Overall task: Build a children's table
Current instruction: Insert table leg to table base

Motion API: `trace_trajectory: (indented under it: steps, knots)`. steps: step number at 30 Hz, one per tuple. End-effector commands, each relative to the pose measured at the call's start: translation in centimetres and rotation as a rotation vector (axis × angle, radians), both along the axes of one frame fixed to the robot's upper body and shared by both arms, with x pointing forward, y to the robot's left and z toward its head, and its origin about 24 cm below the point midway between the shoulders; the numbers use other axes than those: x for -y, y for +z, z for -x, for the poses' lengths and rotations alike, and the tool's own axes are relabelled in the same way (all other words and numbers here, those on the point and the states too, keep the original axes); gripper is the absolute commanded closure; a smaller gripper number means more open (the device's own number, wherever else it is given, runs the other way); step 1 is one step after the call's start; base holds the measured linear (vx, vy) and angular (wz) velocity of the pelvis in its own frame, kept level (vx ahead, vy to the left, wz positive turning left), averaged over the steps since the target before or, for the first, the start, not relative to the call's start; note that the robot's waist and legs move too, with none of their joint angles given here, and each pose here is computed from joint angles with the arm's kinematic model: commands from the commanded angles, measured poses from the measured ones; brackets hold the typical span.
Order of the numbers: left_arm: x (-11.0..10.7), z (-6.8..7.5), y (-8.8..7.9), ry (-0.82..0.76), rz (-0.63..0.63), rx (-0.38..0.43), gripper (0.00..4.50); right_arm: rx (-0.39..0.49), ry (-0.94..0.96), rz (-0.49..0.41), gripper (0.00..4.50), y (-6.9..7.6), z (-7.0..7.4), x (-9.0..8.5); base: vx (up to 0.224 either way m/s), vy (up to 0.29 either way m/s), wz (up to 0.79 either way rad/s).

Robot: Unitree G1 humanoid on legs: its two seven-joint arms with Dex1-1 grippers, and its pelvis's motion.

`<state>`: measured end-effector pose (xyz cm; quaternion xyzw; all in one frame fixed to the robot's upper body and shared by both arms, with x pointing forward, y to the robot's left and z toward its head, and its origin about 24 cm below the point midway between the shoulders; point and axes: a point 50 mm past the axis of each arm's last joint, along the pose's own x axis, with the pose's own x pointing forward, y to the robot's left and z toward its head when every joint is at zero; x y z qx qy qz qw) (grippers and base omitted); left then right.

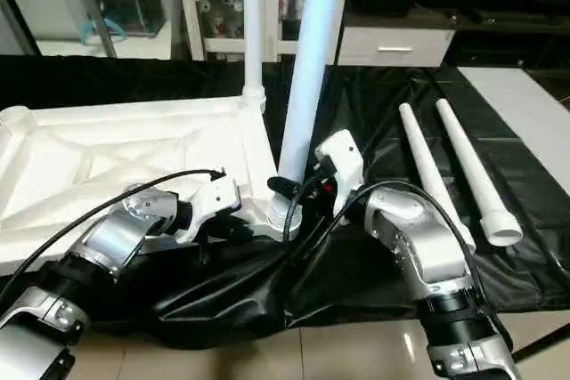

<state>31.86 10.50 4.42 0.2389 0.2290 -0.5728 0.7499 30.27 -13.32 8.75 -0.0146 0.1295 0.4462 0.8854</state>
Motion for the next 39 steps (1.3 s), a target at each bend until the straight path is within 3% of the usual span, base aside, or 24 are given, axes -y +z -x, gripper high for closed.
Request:
trace_trajectory:
  steps: [1,10,15,27,33,39]
  knots:
    - [0.5,-0.3,0.6,0.023,0.054,0.028,4.5,-0.241,-0.027,0.126,2.7,-5.0,1.3,0.7,0.0,0.0,0.0]
    - [0.4,-0.4,0.6,0.029,0.054,0.029,4.5,-0.316,-0.121,0.118,2.7,-7.2,1.0,1.3,0.0,0.0,0.0]
    - [0.5,-0.5,0.6,0.032,0.057,0.03,4.5,-0.306,-0.117,0.137,2.7,-7.8,1.5,1.5,0.0,0.0,0.0]
    - [0.1,-0.7,0.6,0.058,0.05,0.034,4.5,-0.249,-0.165,0.156,2.7,-7.8,0.9,1.4,0.0,0.0,0.0]
    - [-0.2,-1.3,0.3,0.165,0.049,0.029,4.5,-0.22,-0.315,0.16,2.71,-8.1,0.0,1.6,0.0,0.0,0.0]
    - [1.2,-2.3,-0.6,0.415,0.109,0.019,4.5,-0.236,-0.594,0.166,2.71,-9.4,-1.0,0.9,-0.028,0.001,0.02]
